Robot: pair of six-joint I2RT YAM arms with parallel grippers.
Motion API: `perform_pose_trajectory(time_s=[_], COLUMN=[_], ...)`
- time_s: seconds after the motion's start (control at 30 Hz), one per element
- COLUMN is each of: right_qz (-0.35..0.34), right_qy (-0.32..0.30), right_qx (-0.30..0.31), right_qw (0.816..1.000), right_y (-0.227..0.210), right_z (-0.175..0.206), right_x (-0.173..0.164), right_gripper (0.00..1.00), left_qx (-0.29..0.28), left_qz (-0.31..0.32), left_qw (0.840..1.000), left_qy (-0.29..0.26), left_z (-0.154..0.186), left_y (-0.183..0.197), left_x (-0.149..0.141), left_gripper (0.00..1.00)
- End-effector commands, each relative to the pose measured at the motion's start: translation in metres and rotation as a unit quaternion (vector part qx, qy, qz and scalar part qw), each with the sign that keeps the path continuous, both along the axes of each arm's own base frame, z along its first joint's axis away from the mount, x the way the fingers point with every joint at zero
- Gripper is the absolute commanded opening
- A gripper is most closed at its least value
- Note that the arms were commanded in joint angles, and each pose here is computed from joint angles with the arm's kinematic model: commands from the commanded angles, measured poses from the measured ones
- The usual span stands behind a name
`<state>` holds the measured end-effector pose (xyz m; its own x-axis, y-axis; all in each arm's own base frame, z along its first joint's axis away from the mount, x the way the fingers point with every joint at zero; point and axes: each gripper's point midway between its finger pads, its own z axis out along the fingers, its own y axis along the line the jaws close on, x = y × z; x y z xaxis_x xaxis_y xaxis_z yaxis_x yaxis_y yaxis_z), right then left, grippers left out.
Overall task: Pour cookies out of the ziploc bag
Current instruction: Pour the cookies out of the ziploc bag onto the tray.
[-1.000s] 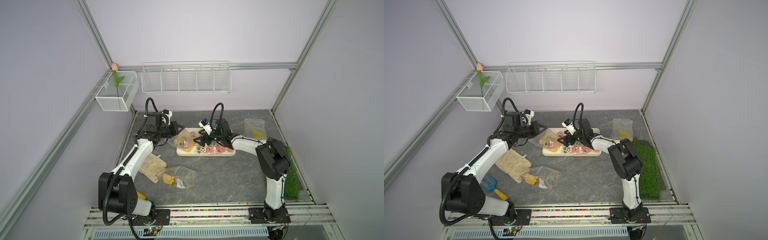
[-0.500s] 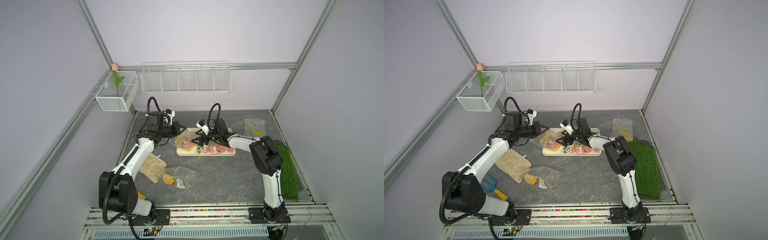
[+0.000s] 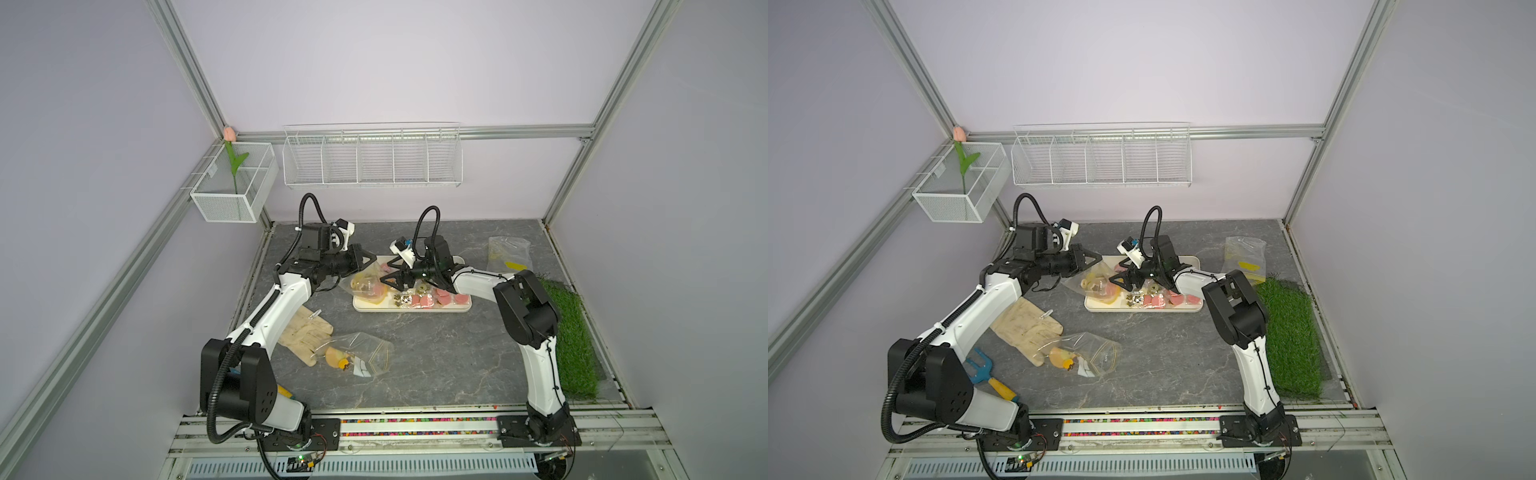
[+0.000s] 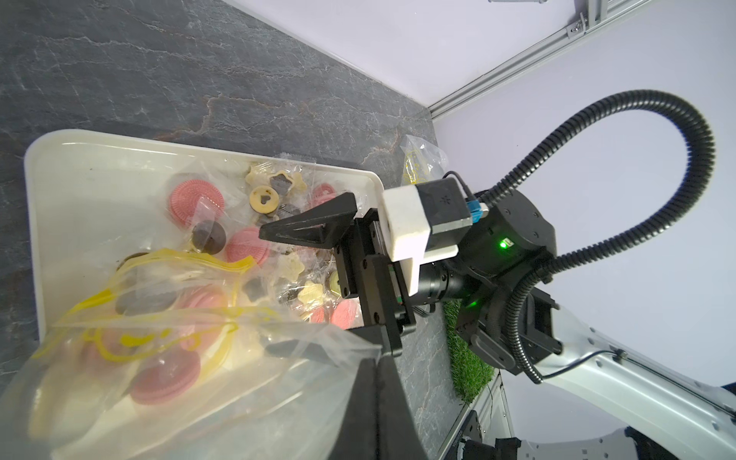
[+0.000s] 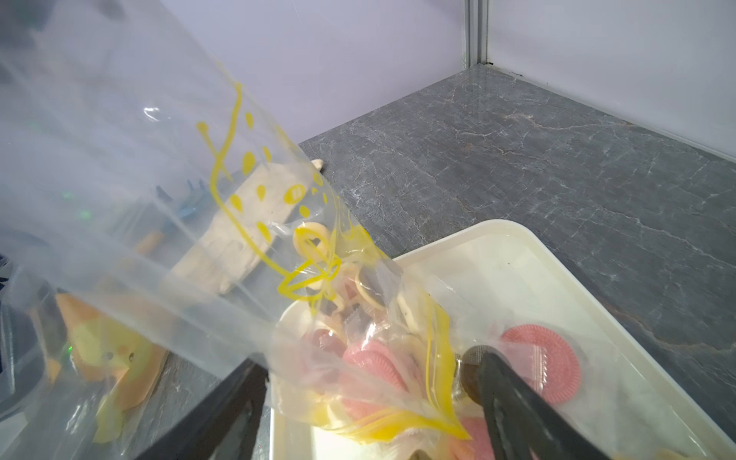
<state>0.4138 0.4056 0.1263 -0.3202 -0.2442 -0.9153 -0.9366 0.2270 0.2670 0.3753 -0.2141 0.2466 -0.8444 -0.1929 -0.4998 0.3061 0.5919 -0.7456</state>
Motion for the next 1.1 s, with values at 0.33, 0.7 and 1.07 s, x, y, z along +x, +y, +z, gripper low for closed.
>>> perform_pose_trajectory(time_s=[0.33,0.7,1.07], right_qz=[0.028,0.028,0.015], right_qy=[0.005,0.019,0.019], right_qx=[0.021,0.006,0.000], right_qw=[0.999,0.999,1.000], right_y=[0.012,0.012,0.010], right_z=[-0.007,-0.011,-0.013], right_x=[0.005,0.009,0.010], right_gripper=[0.77,0.50,0.27], left_qx=[0.005,0.009,0.012], left_qz=[-0.031,-0.027,-0.026], left_qw=[0.999,1.000,1.000], left_qy=[-0.011,-0.007,-0.003], left_z=[0.007,0.003,0.000], left_y=[-0.010,-0.010,-0.009], left_x=[-0.001,0.000,0.000], left_gripper=[0.00,0.00,0.00])
